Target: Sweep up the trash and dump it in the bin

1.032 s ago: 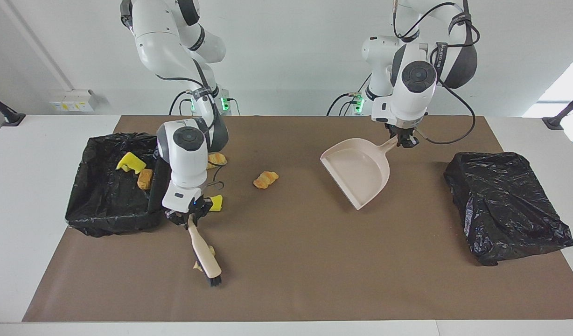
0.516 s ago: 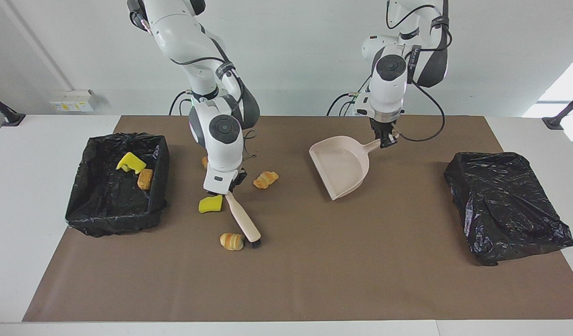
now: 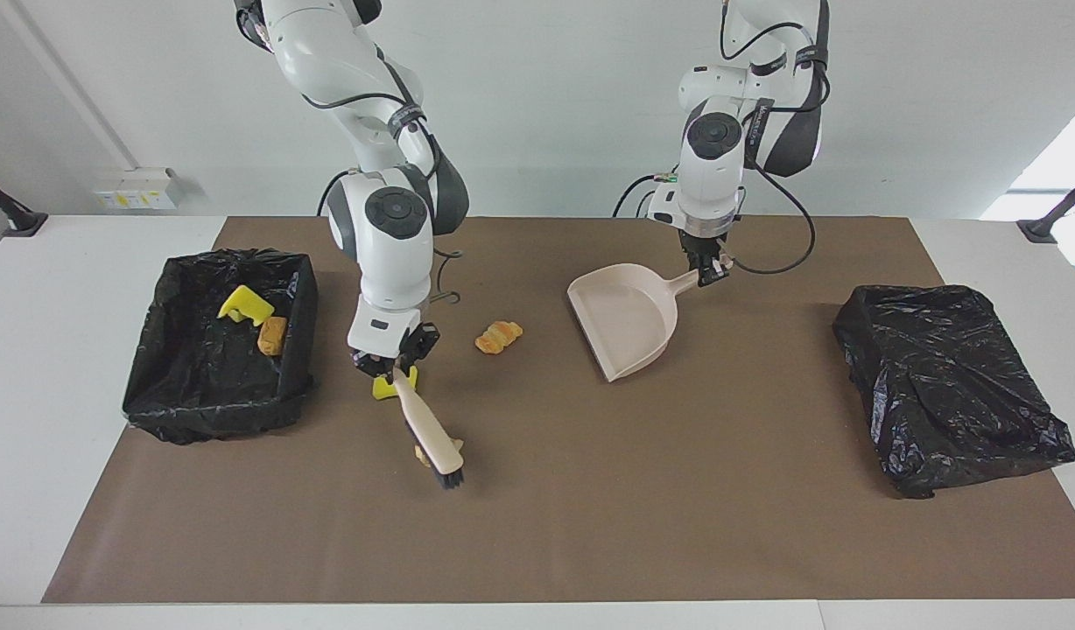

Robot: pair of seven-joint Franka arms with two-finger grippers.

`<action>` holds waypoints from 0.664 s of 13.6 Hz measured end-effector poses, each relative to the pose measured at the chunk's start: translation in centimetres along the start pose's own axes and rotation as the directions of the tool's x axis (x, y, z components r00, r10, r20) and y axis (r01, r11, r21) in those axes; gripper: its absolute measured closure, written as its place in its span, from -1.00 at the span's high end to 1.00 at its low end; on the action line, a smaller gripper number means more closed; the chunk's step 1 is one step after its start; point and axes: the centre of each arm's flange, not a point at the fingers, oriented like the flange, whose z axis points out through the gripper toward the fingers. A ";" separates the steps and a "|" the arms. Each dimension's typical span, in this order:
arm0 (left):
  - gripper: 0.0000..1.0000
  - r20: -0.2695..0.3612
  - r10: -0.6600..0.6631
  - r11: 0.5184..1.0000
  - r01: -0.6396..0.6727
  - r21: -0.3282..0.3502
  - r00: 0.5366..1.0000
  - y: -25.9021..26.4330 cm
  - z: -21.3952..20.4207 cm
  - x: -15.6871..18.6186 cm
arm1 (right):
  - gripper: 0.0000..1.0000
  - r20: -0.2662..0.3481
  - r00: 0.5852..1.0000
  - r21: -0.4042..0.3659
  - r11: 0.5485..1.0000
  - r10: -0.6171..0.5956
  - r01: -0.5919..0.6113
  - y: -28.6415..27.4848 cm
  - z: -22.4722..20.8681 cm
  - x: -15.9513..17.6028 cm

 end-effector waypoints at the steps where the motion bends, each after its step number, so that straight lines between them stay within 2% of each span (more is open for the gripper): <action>1: -0.37 -0.005 -0.009 1.000 0.009 0.006 1.000 0.2 0.0 0.4 | -0.49 0.016 1.000 -0.012 1.000 -0.012 0.012 0.5 1.5 0.0; 3: -0.37 -0.013 -0.028 1.000 0.028 0.014 1.000 0.7 0.1 1.3 | -0.49 0.063 0.997 0.007 0.999 -0.041 0.040 -0.5 3.5 0.0; 6: -0.37 -0.014 -0.046 0.999 0.046 0.014 0.999 0.8 0.3 1.7 | -0.49 0.141 0.983 0.053 0.993 -0.115 0.108 -5.5 2.2 0.1; 7: -0.37 -0.014 -0.051 0.999 0.052 0.013 0.999 0.8 0.3 1.7 | -0.49 0.157 0.979 0.092 0.989 -0.133 0.120 -7.2 1.5 0.0; 9: -0.37 -0.014 -0.057 0.998 0.058 0.012 0.998 0.8 0.4 1.7 | -0.49 0.155 0.968 0.222 0.962 -0.198 0.162 -9.8 0.9 -0.2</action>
